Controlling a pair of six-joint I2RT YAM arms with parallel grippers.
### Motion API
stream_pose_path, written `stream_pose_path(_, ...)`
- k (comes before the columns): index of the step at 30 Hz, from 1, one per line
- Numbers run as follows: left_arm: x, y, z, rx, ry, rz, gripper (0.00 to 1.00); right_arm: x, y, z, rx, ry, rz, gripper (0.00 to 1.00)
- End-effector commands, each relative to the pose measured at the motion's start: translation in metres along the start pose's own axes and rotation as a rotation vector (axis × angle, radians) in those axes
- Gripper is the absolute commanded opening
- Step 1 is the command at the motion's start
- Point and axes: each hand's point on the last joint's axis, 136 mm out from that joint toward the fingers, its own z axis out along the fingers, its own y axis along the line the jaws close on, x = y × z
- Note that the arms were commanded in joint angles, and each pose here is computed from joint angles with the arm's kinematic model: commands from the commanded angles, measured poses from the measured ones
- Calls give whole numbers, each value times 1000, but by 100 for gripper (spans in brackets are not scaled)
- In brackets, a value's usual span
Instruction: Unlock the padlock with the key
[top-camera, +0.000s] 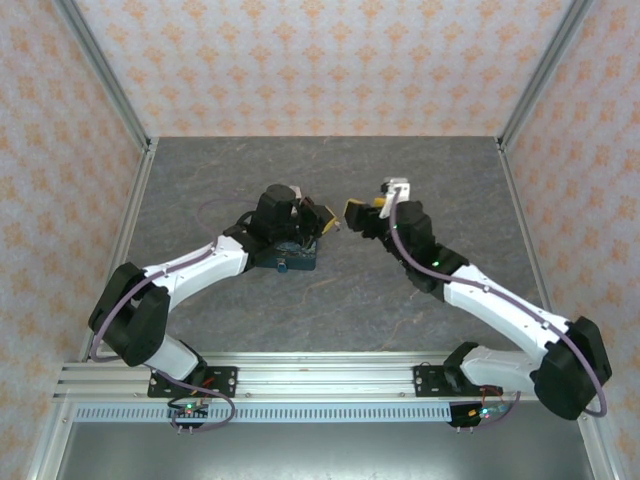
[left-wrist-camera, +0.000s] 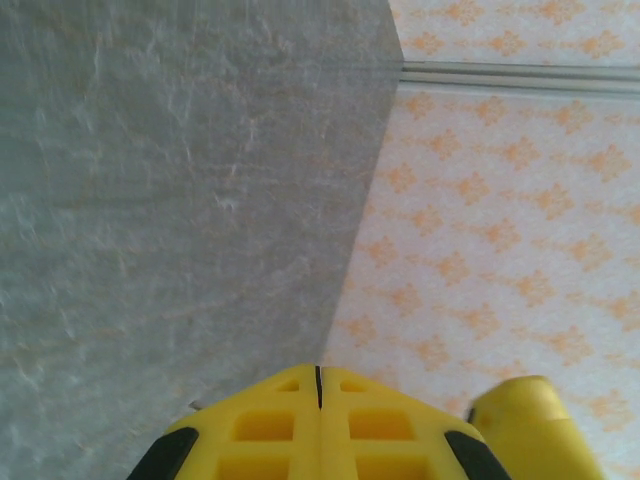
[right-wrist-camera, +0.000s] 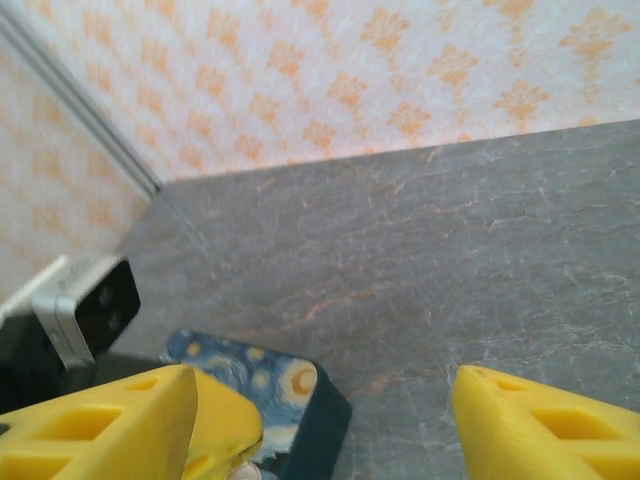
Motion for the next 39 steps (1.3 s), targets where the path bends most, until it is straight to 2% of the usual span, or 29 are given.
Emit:
stream_pose_path(1,-20,-27,-10,64,-90,283,0,-16,10,-7,-110,16,334,72)
stream_pose_path(7,-26,-58,-19,198,-130,458,0,-26,12,8,-318,-11,734,74)
stream_pose_path(12,-27,-79,-23,285,-156,509,0,-31,25,27,-447,-1,876,71)
stream_pose_path(16,-30,-94,-26,371,-189,488,0,-34,31,35,-512,-2,920,67)
stream_pose_path(25,-42,-103,-20,464,-232,363,0,-30,33,42,-596,-17,980,55)
stream_pose_path(39,-45,-101,-10,491,-226,295,0,-26,53,45,-647,11,950,36)
